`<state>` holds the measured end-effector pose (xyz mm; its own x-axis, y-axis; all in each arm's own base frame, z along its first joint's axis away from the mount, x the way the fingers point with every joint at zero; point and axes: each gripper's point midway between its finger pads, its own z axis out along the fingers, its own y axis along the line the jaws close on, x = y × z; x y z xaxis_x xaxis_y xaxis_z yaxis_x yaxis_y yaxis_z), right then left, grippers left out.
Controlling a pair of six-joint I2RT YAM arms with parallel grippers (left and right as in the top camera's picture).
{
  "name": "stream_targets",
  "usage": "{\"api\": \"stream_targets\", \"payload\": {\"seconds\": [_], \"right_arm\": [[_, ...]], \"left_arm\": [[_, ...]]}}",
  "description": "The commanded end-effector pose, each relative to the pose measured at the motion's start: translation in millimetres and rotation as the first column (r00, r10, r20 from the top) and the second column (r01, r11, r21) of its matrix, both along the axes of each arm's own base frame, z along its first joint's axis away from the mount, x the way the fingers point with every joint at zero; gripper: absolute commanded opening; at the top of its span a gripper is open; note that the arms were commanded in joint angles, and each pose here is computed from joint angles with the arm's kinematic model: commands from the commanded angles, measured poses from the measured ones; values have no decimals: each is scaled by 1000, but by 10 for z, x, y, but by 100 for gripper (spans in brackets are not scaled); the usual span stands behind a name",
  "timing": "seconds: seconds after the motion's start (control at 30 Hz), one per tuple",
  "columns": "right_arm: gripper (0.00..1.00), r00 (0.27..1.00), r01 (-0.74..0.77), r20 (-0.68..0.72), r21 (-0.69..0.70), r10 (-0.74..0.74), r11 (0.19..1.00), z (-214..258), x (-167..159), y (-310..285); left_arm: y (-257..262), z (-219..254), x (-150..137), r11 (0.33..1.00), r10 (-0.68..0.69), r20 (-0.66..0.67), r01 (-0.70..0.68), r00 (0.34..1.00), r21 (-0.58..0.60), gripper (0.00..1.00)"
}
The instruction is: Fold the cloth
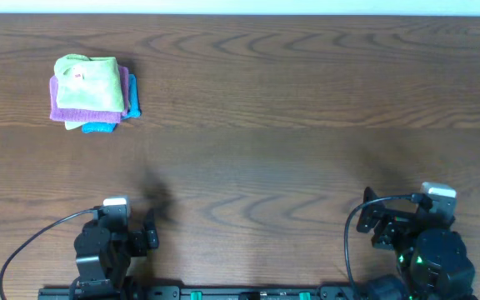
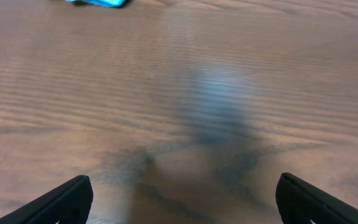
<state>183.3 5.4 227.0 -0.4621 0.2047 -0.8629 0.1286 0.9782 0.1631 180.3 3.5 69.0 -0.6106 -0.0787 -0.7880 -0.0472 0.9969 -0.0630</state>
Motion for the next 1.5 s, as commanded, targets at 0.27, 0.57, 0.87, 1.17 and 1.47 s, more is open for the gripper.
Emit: {"api": "stream_targets", "payload": {"seconds": [0.27, 0.57, 0.87, 1.17, 1.47], "right_arm": [[99, 1000, 20, 0, 7, -20, 1000, -6, -3, -28], [99, 1000, 20, 0, 7, -20, 1000, -7, -3, -27], [99, 998, 62, -23, -19, -63, 998, -80, -52, -137], [99, 999, -24, 21, -99, 26, 995, -711, 33, -114], [99, 994, -103, -51, -140, 97, 985, -1269, 125, -42]], "left_arm": [[68, -113, -31, 998, 58, -30, -59, 998, -8, 95], [68, -113, -31, 998, 58, -30, -59, 998, -8, 95], [68, -113, -31, 998, 58, -30, -59, 998, -8, 95], [68, -113, -31, 998, 58, -30, -59, 998, -8, 95], [68, -112, -30, 998, 58, -30, -59, 998, -8, 95]]}}
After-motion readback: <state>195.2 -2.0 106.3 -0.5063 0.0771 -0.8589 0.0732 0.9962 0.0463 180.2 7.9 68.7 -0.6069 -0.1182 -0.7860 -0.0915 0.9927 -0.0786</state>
